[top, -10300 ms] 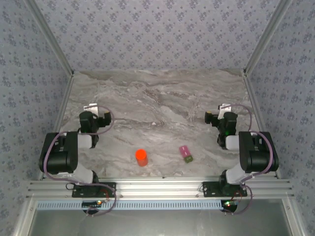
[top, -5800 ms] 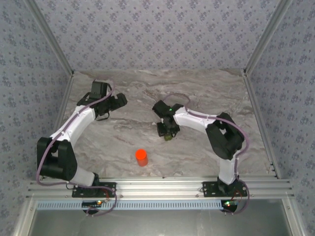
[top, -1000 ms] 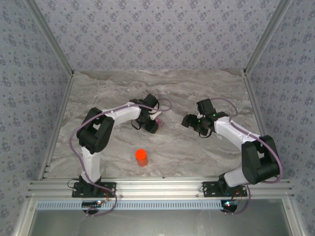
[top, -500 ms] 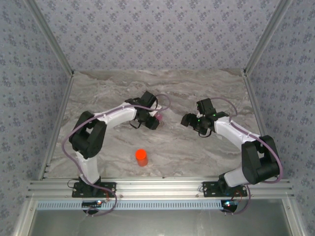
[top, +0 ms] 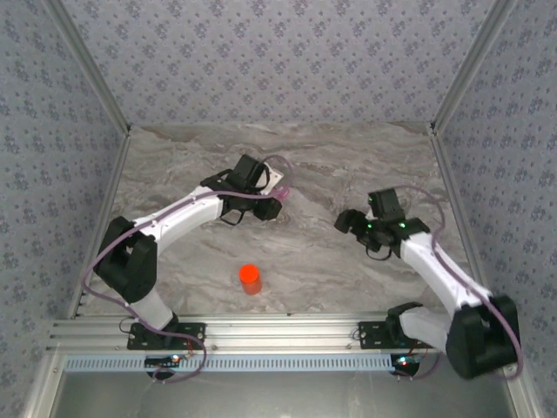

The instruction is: Sort the pills into containers

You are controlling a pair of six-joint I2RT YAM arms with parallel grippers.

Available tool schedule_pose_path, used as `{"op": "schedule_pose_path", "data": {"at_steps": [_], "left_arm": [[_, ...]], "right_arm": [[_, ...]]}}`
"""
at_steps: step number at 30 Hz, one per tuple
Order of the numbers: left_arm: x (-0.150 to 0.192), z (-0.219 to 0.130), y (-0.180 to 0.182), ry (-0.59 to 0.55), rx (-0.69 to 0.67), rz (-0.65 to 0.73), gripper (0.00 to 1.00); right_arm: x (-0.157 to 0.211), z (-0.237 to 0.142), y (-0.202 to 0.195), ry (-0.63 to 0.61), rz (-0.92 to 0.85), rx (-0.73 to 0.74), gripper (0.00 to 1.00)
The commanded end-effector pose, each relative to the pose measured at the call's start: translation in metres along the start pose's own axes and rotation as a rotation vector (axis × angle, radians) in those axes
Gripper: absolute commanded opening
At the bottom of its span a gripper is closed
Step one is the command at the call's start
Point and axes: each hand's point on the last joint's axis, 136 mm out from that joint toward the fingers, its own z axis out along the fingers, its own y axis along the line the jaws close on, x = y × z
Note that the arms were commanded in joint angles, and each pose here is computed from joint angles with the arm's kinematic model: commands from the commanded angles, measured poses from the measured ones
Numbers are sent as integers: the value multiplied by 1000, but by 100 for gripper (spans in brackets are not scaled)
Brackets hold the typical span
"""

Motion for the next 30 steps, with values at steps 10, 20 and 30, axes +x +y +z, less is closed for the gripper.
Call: {"op": "schedule_pose_path", "data": {"at_steps": [10, 20, 30], "left_arm": [[-26, -23, -20, -130, 69, 64, 31], [-29, -16, -39, -119, 191, -26, 31], [-30, -13, -46, -137, 255, -143, 29]], "right_arm": [[-31, -1, 61, -13, 14, -245, 80], [-54, 16, 128, 8, 48, -482, 66], [-60, 9, 184, -11, 61, -685, 33]]}}
